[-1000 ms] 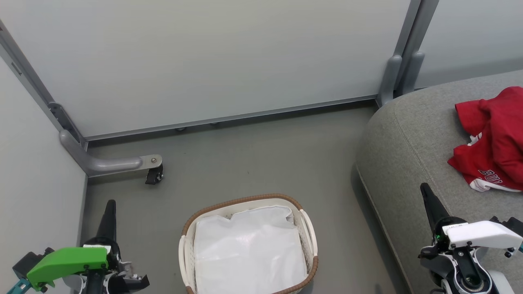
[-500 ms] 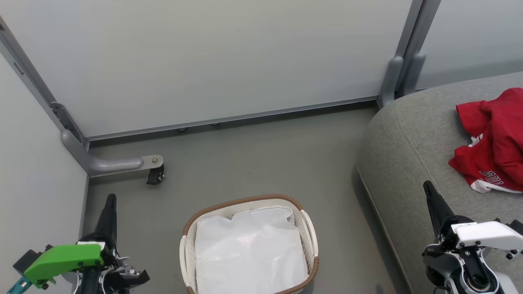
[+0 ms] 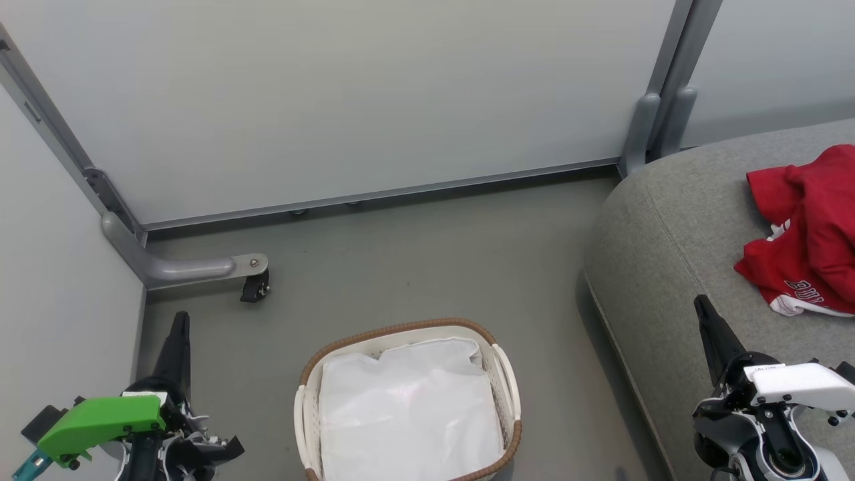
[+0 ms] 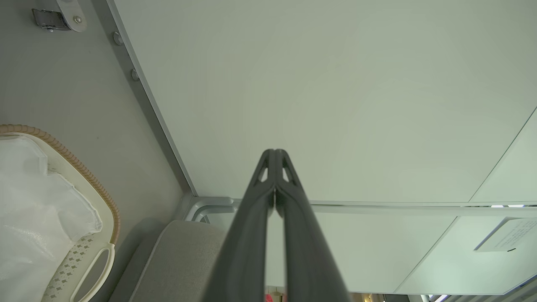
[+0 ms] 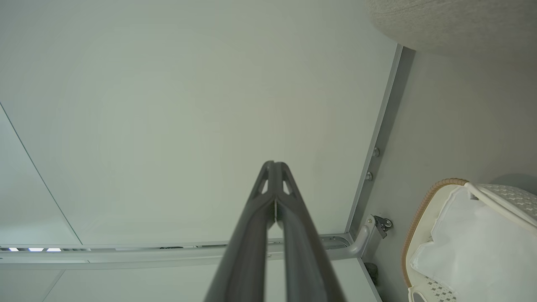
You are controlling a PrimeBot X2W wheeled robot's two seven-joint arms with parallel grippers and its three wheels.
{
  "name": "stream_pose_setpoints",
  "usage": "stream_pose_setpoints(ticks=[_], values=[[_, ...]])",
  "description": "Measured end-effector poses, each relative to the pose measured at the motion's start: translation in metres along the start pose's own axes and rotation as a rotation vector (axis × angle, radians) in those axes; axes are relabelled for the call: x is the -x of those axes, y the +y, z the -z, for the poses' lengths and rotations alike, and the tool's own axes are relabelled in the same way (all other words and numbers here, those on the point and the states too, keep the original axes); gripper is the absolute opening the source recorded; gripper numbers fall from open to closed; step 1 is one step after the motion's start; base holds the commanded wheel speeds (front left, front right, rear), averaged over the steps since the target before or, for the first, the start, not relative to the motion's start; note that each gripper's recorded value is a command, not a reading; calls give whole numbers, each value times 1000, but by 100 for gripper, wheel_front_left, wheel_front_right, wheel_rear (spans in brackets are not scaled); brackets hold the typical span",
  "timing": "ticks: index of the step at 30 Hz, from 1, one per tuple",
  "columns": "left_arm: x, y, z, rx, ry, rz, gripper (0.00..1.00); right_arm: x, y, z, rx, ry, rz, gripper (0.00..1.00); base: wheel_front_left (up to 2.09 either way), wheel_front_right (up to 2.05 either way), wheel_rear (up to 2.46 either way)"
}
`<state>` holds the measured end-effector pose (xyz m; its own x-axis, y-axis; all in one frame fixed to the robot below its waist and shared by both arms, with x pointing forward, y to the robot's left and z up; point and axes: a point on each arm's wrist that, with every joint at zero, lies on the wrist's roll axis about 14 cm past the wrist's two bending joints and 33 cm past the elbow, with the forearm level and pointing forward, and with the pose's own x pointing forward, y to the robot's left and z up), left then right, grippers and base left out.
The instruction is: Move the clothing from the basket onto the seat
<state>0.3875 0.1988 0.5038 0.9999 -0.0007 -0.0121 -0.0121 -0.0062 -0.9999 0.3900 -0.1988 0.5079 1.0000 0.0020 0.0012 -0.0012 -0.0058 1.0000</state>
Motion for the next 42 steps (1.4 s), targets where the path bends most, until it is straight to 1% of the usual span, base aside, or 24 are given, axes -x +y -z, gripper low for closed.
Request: stream_pose_setpoints(ticks=[42], values=[[0,0,0,0,0,0,0,0,0,0,0,0,0,0,0,0,0]])
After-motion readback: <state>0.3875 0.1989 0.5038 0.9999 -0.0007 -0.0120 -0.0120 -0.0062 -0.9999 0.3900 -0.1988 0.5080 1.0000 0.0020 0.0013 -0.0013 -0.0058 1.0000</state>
